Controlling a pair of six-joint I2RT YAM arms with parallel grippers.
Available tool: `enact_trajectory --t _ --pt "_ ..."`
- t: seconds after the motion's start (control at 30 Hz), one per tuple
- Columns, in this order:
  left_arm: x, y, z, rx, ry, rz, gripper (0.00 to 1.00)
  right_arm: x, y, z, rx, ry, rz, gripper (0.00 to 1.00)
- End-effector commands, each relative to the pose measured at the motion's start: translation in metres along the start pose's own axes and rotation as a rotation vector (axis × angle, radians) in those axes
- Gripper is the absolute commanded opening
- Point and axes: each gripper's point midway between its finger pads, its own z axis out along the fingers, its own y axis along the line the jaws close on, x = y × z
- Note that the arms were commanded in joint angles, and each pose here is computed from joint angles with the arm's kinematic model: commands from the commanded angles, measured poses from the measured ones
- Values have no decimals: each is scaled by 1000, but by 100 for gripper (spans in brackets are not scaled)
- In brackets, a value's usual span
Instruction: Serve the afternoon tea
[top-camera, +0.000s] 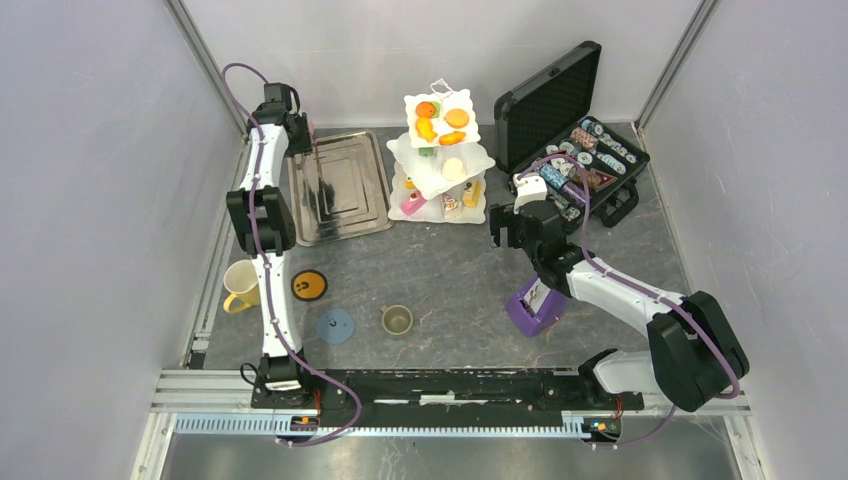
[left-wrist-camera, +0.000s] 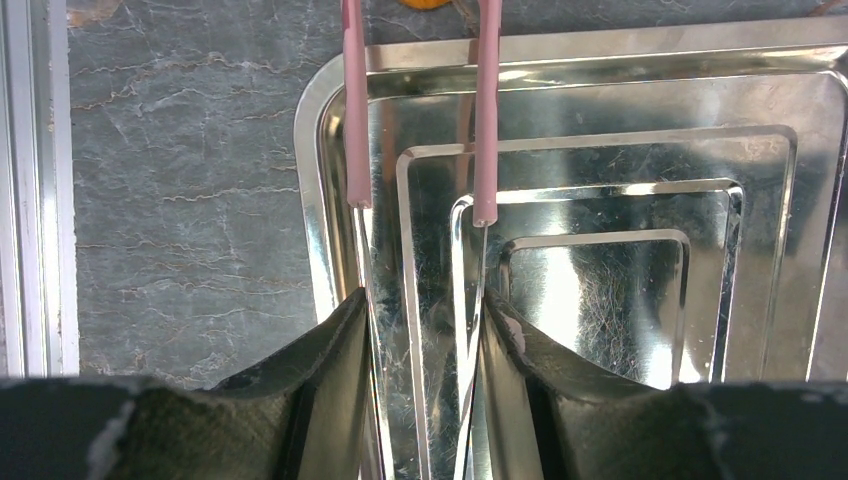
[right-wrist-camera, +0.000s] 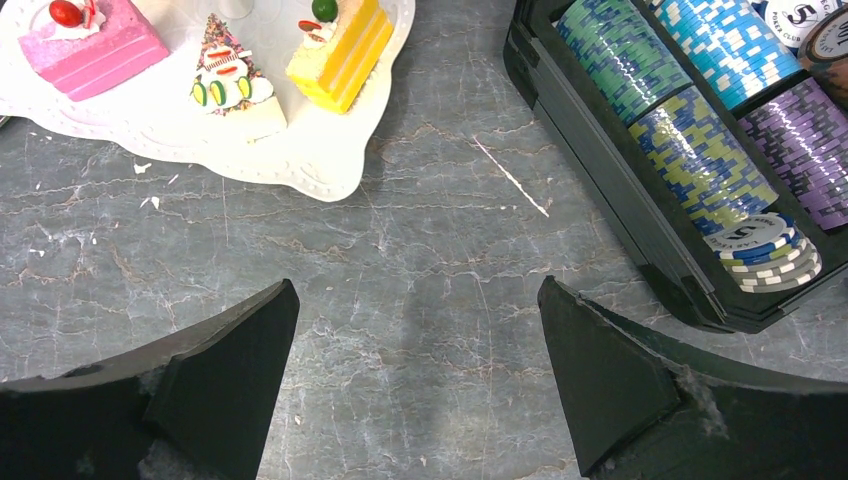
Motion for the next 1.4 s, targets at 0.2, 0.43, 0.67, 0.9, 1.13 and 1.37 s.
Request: enact_trajectory --t 0.2,0.43,0.67,0.9,1.13,1.37 --pt "-40 2 -25 3 -119 20 34 11 -3 6 9 29 -4 98" --pt "-72 4 -52 -5 -232 -11 24 10 -3 5 8 24 -3 98" --pt "-95 7 -75 -17 -312 -49 14 8 -5 4 16 19 -4 98" --pt "-87 17 -122 -61 -286 -56 12 6 -4 4 11 15 2 98" --pt "-43 -23 -223 169 -234 -196 13 0 1 0 -14 0 15 98" --pt "11 -115 -343 468 -297 -13 17 -9 -2 -7 -6 -21 14 98"
